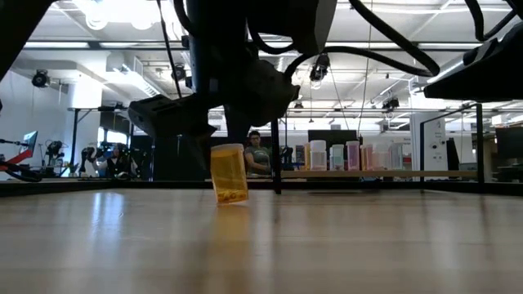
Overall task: Pick and place medicine bottles onto shelf by color
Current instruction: Put the orange pill bottle on the shelf
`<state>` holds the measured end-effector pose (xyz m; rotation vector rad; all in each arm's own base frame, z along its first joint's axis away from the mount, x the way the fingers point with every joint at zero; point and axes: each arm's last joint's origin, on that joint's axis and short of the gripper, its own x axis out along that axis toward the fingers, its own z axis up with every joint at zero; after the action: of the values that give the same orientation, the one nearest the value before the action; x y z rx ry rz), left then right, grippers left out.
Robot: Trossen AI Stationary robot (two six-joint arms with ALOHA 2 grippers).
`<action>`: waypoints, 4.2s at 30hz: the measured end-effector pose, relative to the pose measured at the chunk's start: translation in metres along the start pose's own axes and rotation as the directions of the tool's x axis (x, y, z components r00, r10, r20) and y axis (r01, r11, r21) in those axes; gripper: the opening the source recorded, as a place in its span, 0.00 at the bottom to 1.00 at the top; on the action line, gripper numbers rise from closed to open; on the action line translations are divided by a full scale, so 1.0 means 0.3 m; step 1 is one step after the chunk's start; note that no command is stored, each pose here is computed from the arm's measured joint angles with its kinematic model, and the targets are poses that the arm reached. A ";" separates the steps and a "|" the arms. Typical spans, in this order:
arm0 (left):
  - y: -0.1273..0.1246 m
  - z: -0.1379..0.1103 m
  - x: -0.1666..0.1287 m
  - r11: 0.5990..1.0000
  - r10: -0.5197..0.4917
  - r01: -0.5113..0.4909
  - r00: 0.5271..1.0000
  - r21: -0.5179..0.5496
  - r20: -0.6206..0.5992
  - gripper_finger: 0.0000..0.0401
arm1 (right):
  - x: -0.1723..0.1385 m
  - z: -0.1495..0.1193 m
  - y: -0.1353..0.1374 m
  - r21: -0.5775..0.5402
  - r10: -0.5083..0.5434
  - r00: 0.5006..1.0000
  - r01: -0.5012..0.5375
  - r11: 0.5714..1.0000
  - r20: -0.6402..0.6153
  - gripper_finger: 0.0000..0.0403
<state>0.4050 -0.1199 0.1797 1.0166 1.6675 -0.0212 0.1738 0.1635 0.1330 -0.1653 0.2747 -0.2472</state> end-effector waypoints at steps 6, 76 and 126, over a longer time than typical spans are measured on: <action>-0.006 0.006 -0.006 1.000 0.005 -0.004 1.000 -0.002 0.014 0.55 | 0.000 0.000 0.000 0.000 0.000 1.000 0.000 1.000 0.000 0.04; -0.371 -0.734 0.087 0.579 0.696 0.642 -0.067 -0.503 0.715 0.62 | 0.752 0.108 -0.090 0.188 0.047 0.983 -0.013 0.982 -0.180 0.59; -0.370 -0.732 0.084 0.578 0.696 0.642 -0.067 -0.503 0.715 0.62 | -0.014 0.017 -0.648 0.323 -0.644 0.677 0.736 0.595 -0.355 0.53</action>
<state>0.1639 -0.0655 0.1893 -0.0523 -0.1159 0.0397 0.1291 -0.0207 0.1766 0.2302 0.3404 -1.1235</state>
